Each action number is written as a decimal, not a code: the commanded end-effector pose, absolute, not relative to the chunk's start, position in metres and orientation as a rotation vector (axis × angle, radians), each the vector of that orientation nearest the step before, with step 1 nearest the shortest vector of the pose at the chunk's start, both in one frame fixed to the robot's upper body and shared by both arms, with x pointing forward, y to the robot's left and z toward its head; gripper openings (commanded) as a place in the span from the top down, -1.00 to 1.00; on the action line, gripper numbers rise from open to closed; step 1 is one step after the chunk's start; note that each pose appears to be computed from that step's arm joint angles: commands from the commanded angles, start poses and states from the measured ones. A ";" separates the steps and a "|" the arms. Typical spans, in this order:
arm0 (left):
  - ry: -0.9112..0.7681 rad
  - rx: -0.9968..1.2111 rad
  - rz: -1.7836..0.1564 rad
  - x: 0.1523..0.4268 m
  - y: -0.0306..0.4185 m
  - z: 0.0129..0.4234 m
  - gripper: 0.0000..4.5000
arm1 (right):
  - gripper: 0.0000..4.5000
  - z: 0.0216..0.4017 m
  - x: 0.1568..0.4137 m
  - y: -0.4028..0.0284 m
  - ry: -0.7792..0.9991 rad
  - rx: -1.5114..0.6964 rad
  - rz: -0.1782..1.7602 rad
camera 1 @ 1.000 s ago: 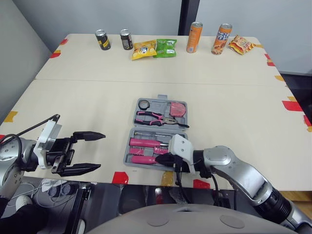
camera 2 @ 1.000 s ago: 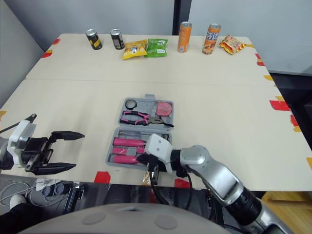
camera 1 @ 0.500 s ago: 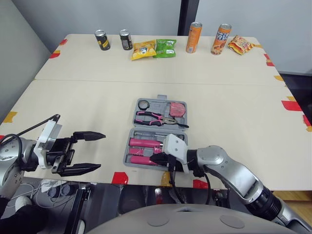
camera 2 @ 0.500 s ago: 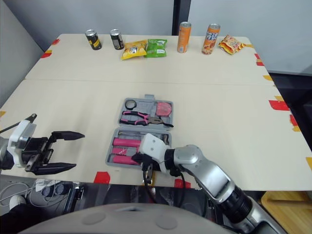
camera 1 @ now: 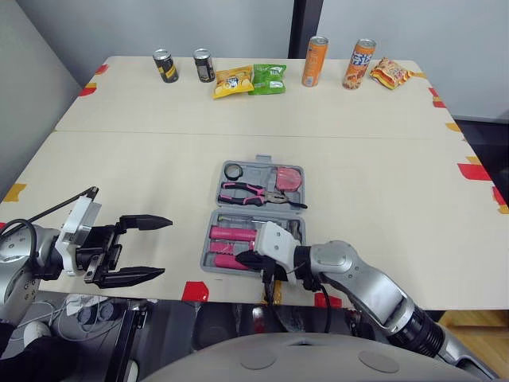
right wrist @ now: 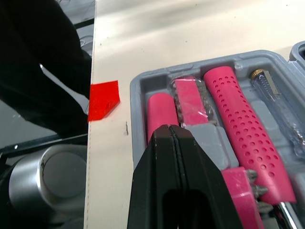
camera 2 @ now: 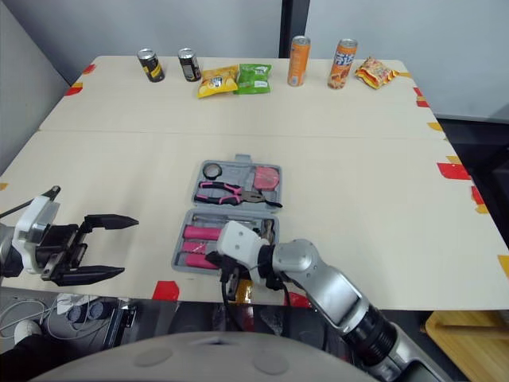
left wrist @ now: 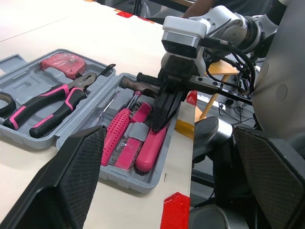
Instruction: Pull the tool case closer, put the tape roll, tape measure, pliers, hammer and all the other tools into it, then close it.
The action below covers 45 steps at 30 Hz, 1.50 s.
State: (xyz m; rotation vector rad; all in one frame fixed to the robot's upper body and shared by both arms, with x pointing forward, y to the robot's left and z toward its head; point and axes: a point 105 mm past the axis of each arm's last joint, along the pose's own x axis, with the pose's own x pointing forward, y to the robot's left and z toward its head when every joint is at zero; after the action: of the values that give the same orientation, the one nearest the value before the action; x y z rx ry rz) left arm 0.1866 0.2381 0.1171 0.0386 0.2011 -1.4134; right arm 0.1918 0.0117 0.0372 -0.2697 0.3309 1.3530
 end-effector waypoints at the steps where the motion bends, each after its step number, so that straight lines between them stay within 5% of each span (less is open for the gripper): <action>1: 0.177 0.052 -1.474 0.182 0.234 0.124 -1.00 | 0.98 0.023 0.187 0.013 0.365 -0.274 1.346; 37: 0.177 0.040 -1.482 0.185 0.230 0.126 -1.00 | 0.98 -0.016 0.193 0.041 0.397 -0.236 1.314; 45: 0.146 0.030 -1.468 0.189 0.228 0.124 -1.00 | 0.98 0.064 0.205 0.028 0.137 -0.033 1.311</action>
State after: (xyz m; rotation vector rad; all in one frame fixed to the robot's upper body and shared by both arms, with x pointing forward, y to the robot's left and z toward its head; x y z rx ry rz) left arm 0.1901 0.2290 0.1164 0.0040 0.1758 -1.4281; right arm 0.2032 0.0272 0.0288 -0.1007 0.2564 1.2988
